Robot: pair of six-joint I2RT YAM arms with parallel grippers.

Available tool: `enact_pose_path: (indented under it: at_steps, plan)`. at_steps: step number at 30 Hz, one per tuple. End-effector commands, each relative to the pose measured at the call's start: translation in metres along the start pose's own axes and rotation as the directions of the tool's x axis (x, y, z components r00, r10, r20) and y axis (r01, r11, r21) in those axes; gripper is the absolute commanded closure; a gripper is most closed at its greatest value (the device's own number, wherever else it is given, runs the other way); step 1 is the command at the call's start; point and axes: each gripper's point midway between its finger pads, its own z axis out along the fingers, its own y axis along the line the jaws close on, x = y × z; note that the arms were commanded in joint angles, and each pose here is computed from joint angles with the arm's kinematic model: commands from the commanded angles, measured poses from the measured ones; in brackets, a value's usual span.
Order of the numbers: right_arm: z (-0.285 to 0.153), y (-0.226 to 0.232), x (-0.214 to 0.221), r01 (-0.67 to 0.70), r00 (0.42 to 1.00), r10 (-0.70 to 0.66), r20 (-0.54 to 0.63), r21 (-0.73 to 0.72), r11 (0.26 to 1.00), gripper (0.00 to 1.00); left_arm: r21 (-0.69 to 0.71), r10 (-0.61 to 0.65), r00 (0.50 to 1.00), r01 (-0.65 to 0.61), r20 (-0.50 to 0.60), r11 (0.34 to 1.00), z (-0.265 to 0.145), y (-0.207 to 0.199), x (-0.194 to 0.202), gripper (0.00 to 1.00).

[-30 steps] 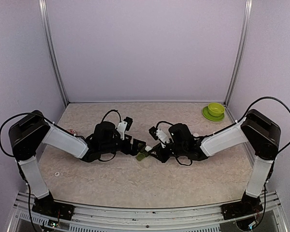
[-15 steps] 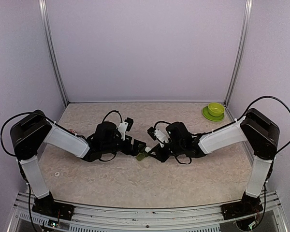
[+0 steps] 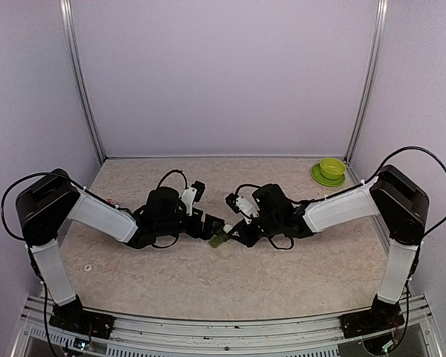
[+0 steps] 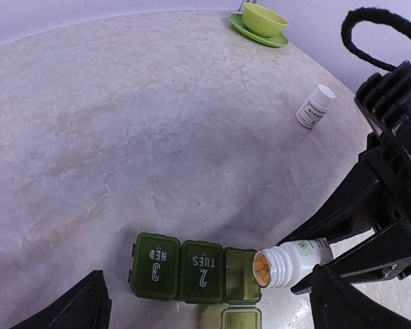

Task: Sort the pills into containers
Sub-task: Pour the pill into the compartment of the pill container.

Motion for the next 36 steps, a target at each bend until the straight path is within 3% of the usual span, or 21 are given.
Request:
enact_pose_path:
  at_steps: [1,36]
  plan:
    - [0.0042,-0.008,0.0033,-0.007,0.999,0.008,-0.033,0.026,1.0,0.95,0.009,0.005,1.0,-0.005,0.0,1.0,0.0052,0.0011,-0.0033,0.01]
    - [0.0086,-0.0092,0.006,-0.026,0.986,0.031,-0.164,0.035,0.999,0.95,0.03,-0.001,1.0,0.002,-0.017,1.0,0.0098,-0.0012,0.0007,0.01]
